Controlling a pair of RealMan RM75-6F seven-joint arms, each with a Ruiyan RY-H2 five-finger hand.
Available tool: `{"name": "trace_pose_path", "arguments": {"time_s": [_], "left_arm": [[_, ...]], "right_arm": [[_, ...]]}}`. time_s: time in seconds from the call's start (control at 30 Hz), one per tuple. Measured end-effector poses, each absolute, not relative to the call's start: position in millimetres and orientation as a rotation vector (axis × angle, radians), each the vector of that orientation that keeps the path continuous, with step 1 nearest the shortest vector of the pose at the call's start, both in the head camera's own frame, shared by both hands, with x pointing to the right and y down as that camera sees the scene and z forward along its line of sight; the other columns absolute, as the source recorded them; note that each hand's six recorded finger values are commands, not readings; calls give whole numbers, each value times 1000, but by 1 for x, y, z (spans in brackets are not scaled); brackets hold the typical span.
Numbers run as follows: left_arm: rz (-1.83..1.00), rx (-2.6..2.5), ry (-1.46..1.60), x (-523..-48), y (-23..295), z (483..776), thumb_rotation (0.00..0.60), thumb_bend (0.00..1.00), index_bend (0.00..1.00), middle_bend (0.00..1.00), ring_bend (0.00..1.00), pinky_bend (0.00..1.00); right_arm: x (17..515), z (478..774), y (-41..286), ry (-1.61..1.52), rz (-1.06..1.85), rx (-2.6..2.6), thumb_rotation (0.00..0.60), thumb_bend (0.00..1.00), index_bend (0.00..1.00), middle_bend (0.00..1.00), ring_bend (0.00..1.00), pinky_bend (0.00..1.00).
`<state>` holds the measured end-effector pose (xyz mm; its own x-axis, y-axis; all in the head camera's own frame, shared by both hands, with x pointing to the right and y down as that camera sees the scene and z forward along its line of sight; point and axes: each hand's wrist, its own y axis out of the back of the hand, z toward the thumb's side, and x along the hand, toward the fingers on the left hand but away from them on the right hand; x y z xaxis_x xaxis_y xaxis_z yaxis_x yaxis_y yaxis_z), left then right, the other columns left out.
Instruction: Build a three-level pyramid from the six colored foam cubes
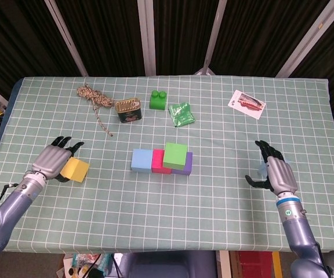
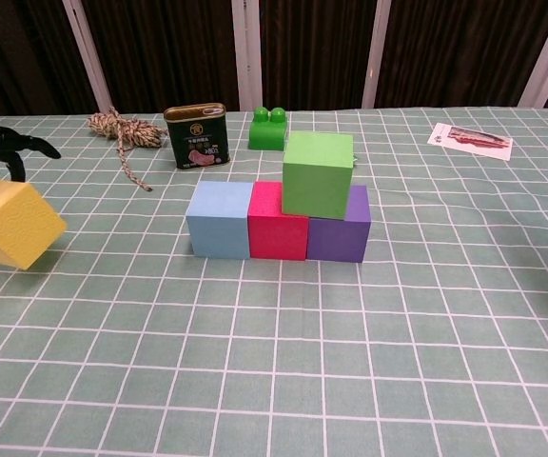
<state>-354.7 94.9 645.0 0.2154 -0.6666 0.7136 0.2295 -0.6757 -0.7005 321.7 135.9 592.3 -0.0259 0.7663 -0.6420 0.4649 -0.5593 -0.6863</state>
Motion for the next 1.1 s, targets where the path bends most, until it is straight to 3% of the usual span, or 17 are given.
{"name": "trace_pose_path", "arguments": {"time_s": [0.63, 0.9, 1.1], "left_arm": [[-1790, -1698, 518, -273, 67, 658, 600, 299, 32, 353, 1, 48], [-1839, -1694, 502, -259, 64, 663, 600, 299, 19, 334, 1, 48], [-1858, -1676, 488, -257, 62, 663, 600, 278, 3, 245, 1, 44]], "right_arm": [[319, 590, 136, -1304, 1598, -2010, 600, 314, 0, 0, 0, 0], [318, 589, 137, -1306, 1594, -2017, 600, 313, 0, 0, 0, 0], [317, 589, 137, -1303, 1590, -2022, 600, 313, 0, 0, 0, 0]]}}
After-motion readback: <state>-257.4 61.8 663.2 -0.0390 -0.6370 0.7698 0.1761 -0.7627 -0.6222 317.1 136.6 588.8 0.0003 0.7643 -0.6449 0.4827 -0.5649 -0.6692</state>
